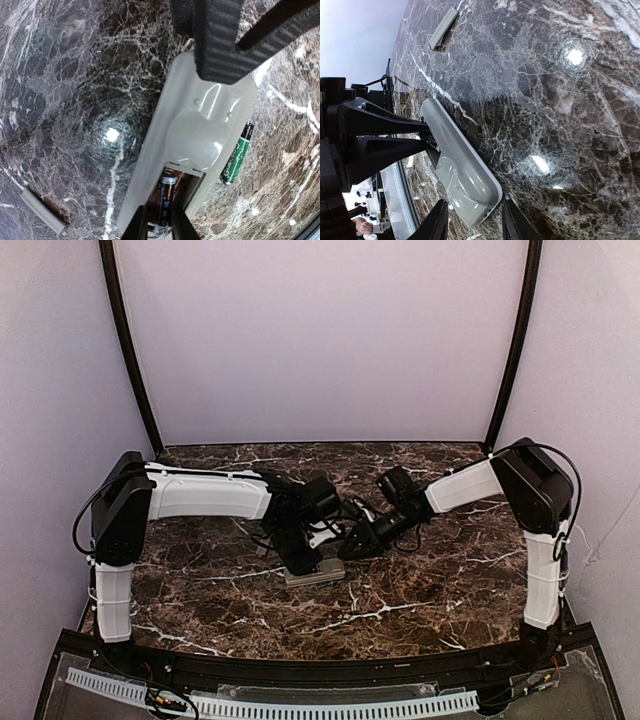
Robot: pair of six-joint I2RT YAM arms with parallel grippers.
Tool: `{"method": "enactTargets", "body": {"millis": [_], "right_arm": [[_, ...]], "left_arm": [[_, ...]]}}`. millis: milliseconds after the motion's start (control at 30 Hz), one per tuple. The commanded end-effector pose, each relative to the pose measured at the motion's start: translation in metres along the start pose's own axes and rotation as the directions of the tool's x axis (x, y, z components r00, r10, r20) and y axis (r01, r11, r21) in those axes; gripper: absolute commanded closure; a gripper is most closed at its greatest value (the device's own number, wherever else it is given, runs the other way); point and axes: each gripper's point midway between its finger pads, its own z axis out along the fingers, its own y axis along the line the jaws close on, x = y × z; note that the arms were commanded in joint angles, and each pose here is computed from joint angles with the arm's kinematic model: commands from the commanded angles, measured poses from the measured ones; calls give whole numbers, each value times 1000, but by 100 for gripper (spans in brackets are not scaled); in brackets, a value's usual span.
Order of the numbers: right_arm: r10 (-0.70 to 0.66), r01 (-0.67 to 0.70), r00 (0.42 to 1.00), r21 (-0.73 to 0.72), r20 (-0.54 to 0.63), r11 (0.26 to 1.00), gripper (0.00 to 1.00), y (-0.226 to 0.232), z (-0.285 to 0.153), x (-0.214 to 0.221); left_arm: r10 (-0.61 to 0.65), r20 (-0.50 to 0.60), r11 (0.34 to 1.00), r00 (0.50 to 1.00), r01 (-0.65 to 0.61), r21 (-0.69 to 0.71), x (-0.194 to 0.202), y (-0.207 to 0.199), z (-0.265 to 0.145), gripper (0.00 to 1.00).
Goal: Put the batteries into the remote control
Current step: Load the battery into the battery compartment.
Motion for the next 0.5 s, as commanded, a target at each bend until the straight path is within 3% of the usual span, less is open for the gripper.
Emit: {"method": "enactTargets", "body": {"millis": [0,233,467], "right_arm": [[-27,27,999,-12,17,1000,64,5,-4,-3],[-27,27,999,-10,17,1000,65,5,-5,-2],[-55,56,998,-20,27,998,64,13,-9,-4]], "left_arm": [[7,2,1000,1000,-7,-22,-4,2,-6,80],[10,19,1000,1000,-9,-21,-7,0,-12,74],[0,67,1000,998,1,-16,-3,4,-34,62]]}}
